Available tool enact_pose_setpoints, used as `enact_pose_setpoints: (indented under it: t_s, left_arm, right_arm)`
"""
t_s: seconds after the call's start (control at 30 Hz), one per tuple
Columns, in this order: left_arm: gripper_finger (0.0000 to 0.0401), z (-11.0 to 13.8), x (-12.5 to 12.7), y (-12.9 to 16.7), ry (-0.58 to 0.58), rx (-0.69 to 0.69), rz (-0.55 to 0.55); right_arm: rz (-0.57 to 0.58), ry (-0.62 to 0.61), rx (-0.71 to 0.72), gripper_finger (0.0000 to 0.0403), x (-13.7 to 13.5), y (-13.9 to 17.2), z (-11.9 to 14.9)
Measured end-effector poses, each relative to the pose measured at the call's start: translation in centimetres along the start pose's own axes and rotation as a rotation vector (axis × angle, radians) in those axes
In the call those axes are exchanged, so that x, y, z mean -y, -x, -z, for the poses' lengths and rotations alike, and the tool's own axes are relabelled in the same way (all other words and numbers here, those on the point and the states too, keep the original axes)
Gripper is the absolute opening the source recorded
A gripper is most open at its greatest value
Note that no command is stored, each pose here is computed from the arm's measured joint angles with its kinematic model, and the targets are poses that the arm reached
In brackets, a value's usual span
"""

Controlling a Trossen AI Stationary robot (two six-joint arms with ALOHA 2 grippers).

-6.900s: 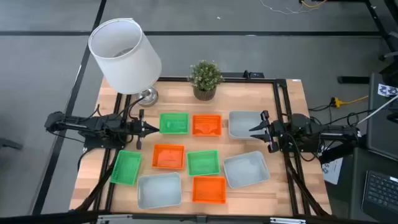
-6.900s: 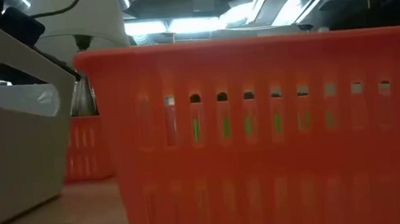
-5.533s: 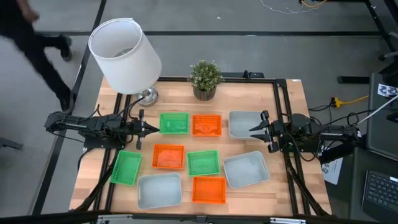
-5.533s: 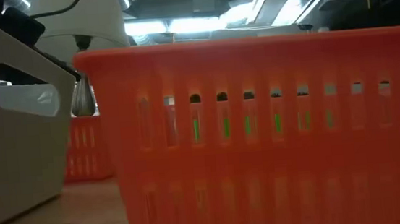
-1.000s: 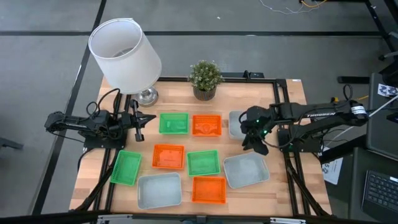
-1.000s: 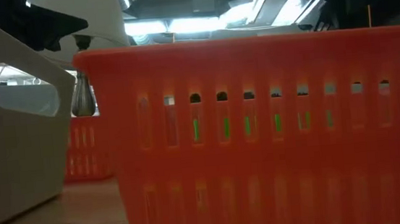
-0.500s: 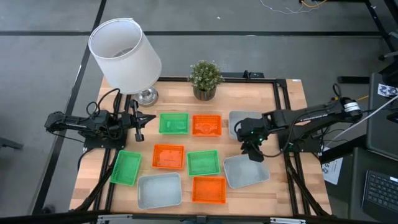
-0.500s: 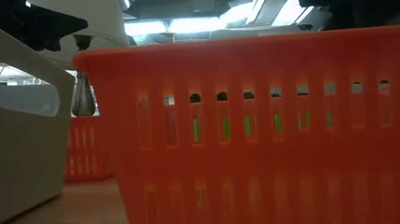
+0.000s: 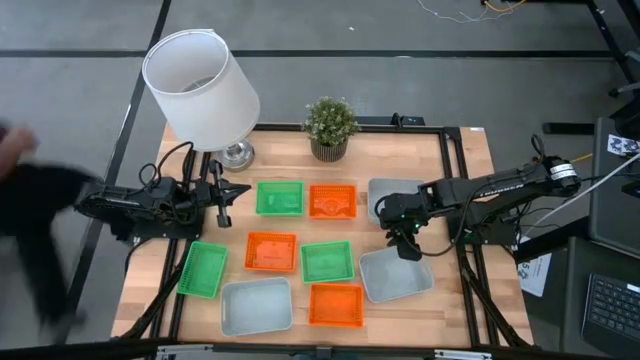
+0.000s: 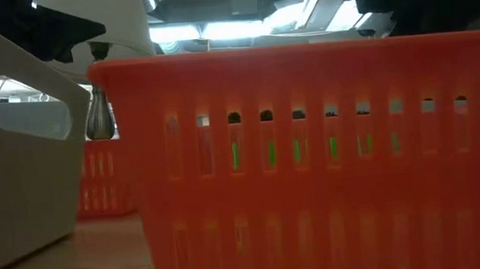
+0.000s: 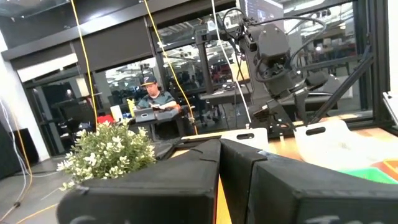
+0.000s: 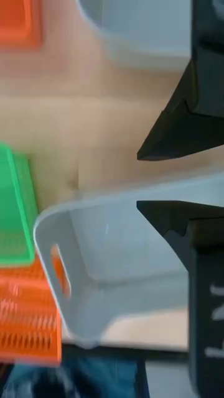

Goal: Stack baskets by color
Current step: Stack the bottom right gray bin on the top of the gray bin

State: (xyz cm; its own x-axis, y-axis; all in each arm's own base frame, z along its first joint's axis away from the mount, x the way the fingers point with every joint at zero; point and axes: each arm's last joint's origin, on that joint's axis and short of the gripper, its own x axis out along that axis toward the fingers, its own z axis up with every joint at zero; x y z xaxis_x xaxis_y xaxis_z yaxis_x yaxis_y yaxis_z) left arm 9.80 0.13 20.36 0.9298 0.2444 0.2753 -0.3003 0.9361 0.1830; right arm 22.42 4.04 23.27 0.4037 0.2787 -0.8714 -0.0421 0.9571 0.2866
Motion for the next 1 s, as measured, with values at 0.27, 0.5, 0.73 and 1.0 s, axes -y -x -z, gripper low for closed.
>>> enact_pose_setpoints:
  t_s: [0.27,0.5,0.73,1.0]
  left_arm:
    - [0.0000,0.0,0.0,0.0,0.000,-0.001,0.000]
    - [0.0000,0.3,0.1,0.0,-0.009,-0.027,0.008]
    - [0.0000,0.3,0.1,0.0,0.011,-0.036,0.010]
    - [0.0000,0.3,0.1,0.0,0.011,-0.035,0.010]
  right_arm:
    - [0.042,-0.001,-0.029,0.0113,0.1,-0.6,0.1]
    - [0.041,0.017,-0.086,0.0113,-0.5,-1.9,0.2]
    - [0.070,0.031,-0.152,0.0113,-1.0,-3.9,0.3]
    - [0.126,-0.055,-0.252,0.0113,-0.4,-6.7,0.5]
